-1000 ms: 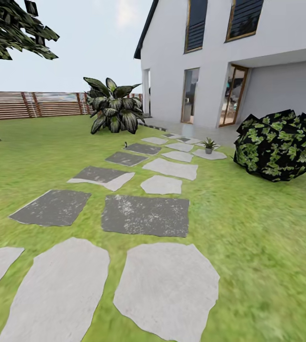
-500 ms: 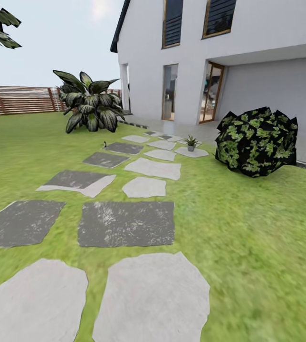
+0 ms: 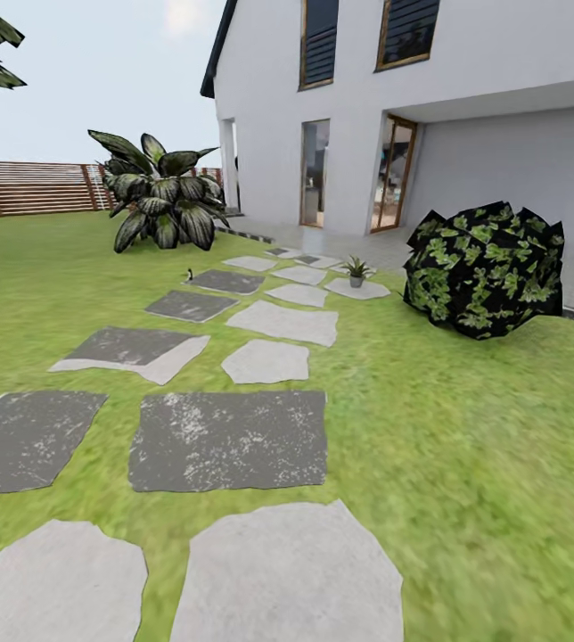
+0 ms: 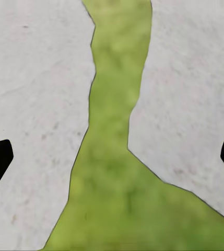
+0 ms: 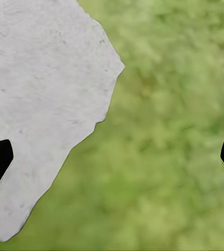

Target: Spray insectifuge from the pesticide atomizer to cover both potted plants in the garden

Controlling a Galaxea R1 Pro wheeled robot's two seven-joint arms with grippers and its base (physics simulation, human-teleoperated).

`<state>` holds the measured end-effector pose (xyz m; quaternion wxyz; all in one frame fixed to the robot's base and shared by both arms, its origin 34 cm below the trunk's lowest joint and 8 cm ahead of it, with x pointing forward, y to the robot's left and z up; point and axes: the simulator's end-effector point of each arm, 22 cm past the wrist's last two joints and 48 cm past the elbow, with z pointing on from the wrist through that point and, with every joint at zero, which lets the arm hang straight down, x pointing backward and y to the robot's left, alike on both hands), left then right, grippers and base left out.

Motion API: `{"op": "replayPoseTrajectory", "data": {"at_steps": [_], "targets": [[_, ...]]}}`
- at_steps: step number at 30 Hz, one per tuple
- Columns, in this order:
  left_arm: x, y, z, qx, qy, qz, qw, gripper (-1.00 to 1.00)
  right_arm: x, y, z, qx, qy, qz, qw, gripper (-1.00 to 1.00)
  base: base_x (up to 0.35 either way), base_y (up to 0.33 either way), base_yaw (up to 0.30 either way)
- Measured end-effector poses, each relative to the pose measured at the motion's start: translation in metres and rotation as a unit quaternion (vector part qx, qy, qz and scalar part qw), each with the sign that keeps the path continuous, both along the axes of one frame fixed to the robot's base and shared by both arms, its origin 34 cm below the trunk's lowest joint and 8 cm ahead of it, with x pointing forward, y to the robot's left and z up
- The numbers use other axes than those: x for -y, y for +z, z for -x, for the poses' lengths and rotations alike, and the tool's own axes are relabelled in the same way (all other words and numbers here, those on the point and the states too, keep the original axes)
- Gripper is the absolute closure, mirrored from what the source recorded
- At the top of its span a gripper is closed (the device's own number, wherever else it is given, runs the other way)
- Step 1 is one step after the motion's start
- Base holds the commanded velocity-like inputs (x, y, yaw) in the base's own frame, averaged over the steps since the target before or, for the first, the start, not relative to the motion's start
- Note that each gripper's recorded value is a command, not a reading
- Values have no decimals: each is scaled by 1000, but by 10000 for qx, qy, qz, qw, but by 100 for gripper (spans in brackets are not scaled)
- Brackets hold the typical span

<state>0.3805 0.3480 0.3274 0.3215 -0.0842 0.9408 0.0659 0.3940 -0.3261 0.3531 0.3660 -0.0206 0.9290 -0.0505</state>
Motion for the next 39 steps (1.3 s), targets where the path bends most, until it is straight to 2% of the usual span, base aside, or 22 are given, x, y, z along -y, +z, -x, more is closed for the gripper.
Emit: {"op": "replayPoseTrajectory", "data": {"at_steps": [39], "targets": [[-1,0,0,0,1,-6,10000,-100,2,0,0,2,-29,1,10000,-100,338,0,0]]}}
